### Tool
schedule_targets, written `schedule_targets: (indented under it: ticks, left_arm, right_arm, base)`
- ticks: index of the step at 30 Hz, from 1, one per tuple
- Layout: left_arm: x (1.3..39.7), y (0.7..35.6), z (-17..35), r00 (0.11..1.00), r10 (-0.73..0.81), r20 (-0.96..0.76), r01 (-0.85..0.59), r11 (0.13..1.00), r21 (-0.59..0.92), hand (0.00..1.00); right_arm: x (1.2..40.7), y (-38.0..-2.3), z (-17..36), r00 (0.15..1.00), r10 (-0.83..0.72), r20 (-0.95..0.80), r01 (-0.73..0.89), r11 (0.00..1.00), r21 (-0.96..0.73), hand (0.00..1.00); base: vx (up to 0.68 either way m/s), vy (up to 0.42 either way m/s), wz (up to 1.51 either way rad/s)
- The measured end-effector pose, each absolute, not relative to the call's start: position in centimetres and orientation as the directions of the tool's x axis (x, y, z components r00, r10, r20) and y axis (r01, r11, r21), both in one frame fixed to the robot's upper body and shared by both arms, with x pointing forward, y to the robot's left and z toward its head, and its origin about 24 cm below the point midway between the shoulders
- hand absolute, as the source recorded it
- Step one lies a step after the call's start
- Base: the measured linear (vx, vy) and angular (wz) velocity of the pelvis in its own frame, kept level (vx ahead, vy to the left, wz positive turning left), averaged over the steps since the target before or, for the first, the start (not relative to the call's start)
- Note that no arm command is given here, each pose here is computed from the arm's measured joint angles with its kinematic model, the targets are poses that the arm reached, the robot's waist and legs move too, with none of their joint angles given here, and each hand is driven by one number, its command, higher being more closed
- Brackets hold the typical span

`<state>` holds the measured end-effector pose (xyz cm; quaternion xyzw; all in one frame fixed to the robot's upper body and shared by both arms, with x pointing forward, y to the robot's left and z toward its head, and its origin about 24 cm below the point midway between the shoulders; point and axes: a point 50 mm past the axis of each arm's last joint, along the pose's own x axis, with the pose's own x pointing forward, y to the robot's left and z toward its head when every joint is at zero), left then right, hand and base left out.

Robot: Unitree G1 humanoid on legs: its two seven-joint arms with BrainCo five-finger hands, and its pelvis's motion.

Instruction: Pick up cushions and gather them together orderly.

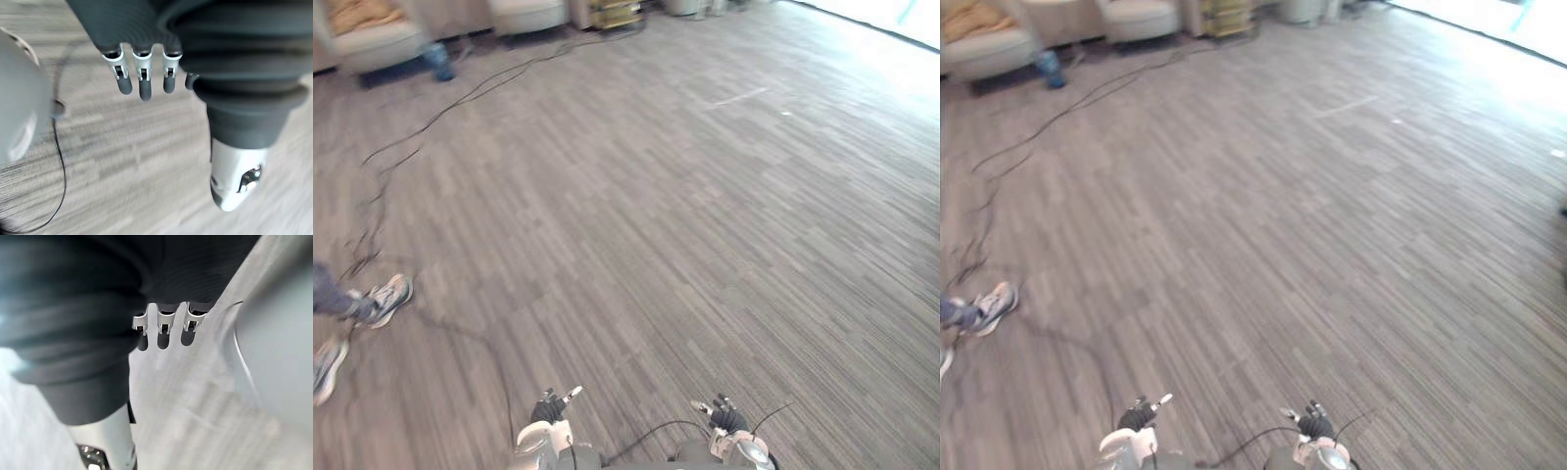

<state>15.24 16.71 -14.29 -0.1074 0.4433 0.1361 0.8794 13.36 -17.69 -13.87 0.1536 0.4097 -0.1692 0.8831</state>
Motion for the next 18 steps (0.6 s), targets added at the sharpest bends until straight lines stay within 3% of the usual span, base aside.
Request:
schedule_targets:
  ticks: [5, 10, 14, 18]
  left_arm:
    - [15.4, 15.2, -14.4, 0.566, 0.099, -0.819, -0.304, 0.948, -0.096, 0.00]
    - [15.0, 15.7, -14.5, 0.556, 0.119, -0.823, -0.322, 0.943, -0.081, 0.00]
    - [14.8, 17.3, -14.2, 0.569, 0.171, -0.805, -0.377, 0.923, -0.071, 0.00]
    - [15.0, 16.9, -14.0, 0.586, 0.176, -0.791, -0.410, 0.907, -0.102, 0.00]
  right_arm:
    - [10.8, -19.4, -14.8, 0.519, -0.235, -0.822, 0.526, 0.845, 0.090, 0.00]
    - [12.0, -20.6, -14.3, 0.542, -0.255, -0.800, 0.487, 0.872, 0.052, 0.00]
    - [13.6, -17.6, -14.6, 0.553, -0.144, -0.820, 0.381, 0.920, 0.095, 0.00]
    - [13.9, -16.3, -14.7, 0.554, -0.116, -0.824, 0.387, 0.913, 0.132, 0.00]
  base:
    - [0.60, -0.007, 0.38]
    - [0.63, -0.148, 0.06]
    - [0.60, -0.069, -1.14]
    - [0.51, 0.097, -1.38]
